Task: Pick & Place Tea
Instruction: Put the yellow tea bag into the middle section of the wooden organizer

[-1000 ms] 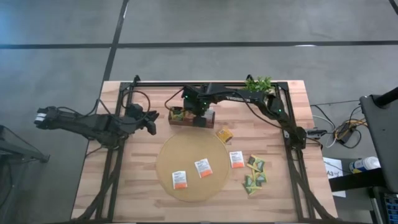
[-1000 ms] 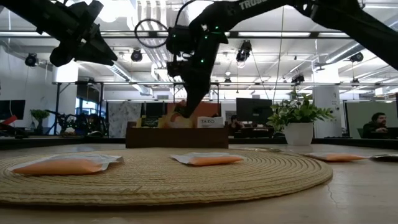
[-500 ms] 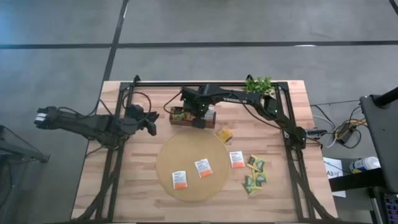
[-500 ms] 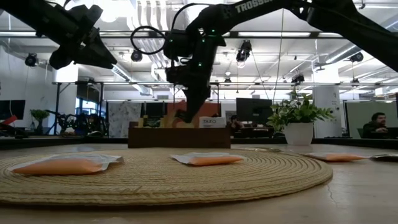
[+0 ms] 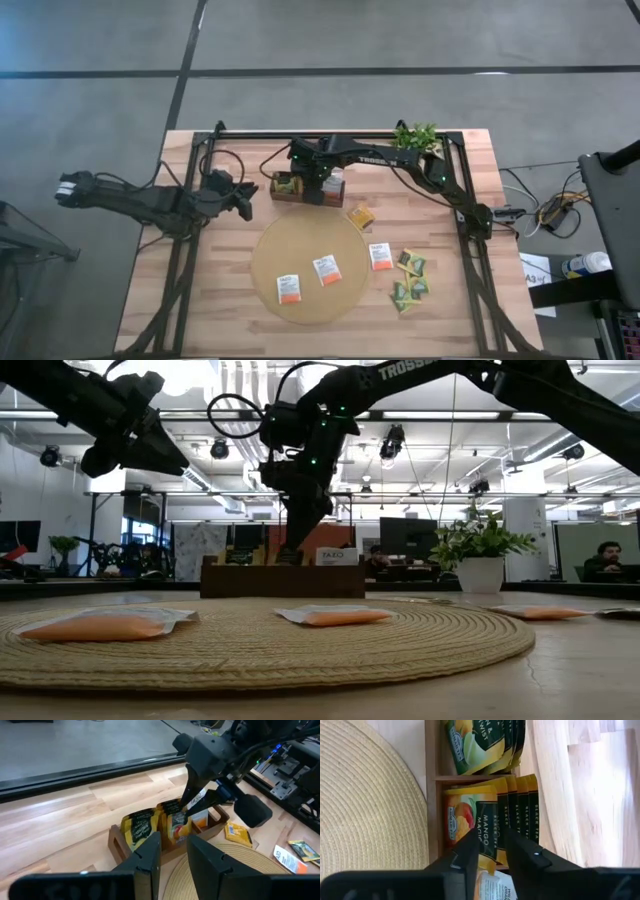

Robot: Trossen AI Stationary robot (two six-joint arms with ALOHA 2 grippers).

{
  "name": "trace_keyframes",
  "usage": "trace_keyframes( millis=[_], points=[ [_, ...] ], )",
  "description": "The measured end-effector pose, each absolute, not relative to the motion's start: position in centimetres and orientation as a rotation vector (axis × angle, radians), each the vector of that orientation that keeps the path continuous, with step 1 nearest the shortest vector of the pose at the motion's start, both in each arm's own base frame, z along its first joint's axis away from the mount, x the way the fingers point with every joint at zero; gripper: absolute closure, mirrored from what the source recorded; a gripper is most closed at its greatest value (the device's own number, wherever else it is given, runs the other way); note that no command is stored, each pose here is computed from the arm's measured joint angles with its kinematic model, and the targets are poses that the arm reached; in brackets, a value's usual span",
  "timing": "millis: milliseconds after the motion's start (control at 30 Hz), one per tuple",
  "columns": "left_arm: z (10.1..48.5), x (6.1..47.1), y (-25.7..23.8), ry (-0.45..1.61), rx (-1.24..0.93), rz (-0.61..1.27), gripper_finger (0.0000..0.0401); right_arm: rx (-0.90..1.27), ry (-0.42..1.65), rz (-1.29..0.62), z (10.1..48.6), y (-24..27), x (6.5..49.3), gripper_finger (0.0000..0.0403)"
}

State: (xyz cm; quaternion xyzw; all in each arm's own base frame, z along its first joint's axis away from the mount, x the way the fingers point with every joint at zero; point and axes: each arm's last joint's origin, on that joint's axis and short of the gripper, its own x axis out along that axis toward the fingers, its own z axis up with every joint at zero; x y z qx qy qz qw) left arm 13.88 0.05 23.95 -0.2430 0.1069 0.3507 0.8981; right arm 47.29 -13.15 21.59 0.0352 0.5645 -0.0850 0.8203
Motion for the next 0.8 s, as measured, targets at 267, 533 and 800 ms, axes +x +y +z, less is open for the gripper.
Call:
trace_keyframes(
  millis=[267, 533, 800],
  points=[
    [23.9, 13.9, 0.0, 0.232, -0.482, 0.718, 0.0314, 0.096, 1.186, -0.23, 21.9, -13.2, 47.4, 0.0266],
    [23.9, 14.0, -0.1, 0.257, -0.487, 0.673, 0.0314, 0.081, 1.237, -0.196, 23.6, -12.4, 45.9, 0.0256],
    [24.0, 14.1, 0.0, 0.263, -0.429, 0.657, 0.0314, 0.146, 1.227, -0.212, 23.2, -9.5, 41.1, 0.0273]
  ],
)
